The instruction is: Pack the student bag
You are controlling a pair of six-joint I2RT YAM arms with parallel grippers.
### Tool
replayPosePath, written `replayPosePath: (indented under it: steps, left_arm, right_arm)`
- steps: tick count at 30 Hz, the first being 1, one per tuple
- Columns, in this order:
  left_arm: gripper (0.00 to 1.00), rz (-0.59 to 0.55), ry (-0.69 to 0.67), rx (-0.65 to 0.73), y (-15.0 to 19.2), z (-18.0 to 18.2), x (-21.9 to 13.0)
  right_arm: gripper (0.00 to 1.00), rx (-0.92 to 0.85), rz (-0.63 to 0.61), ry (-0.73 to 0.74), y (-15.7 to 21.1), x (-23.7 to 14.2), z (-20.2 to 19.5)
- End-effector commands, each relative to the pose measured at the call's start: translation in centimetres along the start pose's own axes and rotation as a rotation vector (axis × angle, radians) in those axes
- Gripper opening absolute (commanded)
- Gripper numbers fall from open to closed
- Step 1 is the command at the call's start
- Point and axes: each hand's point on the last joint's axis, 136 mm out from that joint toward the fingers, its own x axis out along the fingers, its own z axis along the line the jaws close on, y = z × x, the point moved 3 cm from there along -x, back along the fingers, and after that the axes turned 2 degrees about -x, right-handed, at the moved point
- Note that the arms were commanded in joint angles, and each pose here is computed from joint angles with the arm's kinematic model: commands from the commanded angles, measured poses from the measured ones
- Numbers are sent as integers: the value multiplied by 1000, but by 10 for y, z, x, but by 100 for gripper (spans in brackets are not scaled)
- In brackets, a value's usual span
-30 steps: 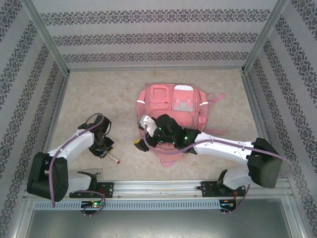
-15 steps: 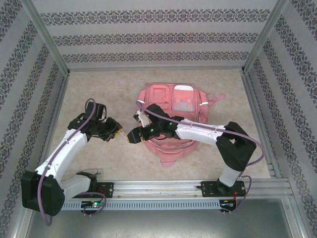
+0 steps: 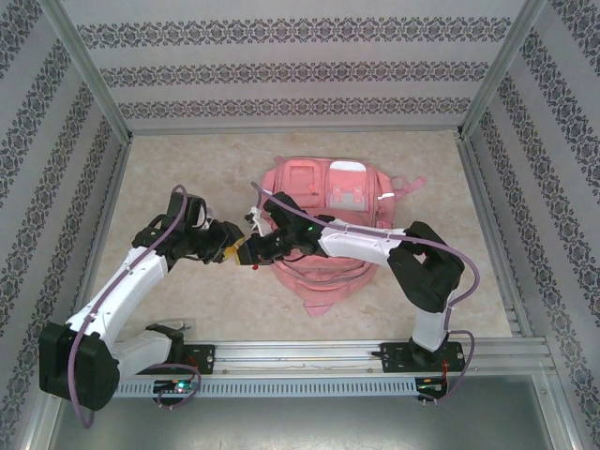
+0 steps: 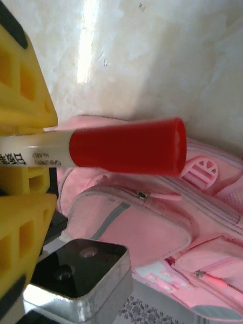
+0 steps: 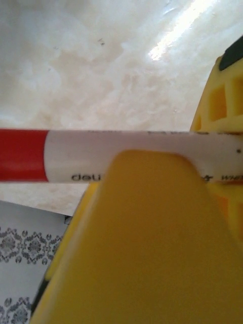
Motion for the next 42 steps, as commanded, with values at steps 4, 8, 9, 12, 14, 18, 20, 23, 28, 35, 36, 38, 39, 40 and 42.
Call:
replayPosePath:
  steps: [4, 8, 9, 12, 14, 18, 20, 23, 28, 35, 36, 38, 39, 40, 42]
  left_arm:
    - [70, -147, 152, 345, -10, -49, -34]
    - [64, -207, 240, 740, -5, -90, -51]
    - [63, -220, 227, 867, -1, -98, -52]
    - [64, -183, 180, 1242, 24, -115, -40]
    - [66, -109, 173, 1465, 45, -122, -25]
    - [66, -8, 137, 1916, 77, -121, 23]
    - [74, 5, 53, 2161, 88, -113, 51]
    - [80, 39, -27, 2316, 92, -107, 87]
    - [78, 0, -156, 2299, 72, -110, 130]
    - [76, -62, -270, 2287, 56, -98, 166]
    - [73, -62, -273, 2270, 55, -98, 168]
    - [52, -50, -275, 2246, 53, -99, 167]
    - [43, -40, -254, 2236, 55, -102, 164]
    - [34, -21, -212, 2226, 58, -107, 160]
    - [19, 22, -130, 2200, 66, -113, 151]
  right_arm:
    - [9, -4, -77, 12, -7, -50, -9]
    - [10, 5, -213, 102, -11, -116, -34]
    - [10, 6, -255, 141, -12, -136, -41]
    - [10, 38, -385, 275, -15, -197, -68]
    - [10, 85, -468, 311, -15, -234, -83]
    - [10, 155, -621, 385, -13, -299, -107]
    - [10, 192, -672, 463, -9, -318, -116]
    - [10, 210, -736, 528, -4, -334, -120]
    - [10, 202, -807, 576, 5, -342, -121]
    - [10, 209, -821, 599, 17, -340, -125]
    - [10, 205, -823, 602, 17, -341, -124]
    - [10, 195, -827, 601, 18, -342, -122]
    - [10, 187, -826, 595, 18, -341, -120]
    - [10, 177, -821, 586, 18, -340, -118]
    - [10, 142, -800, 567, 18, -336, -114]
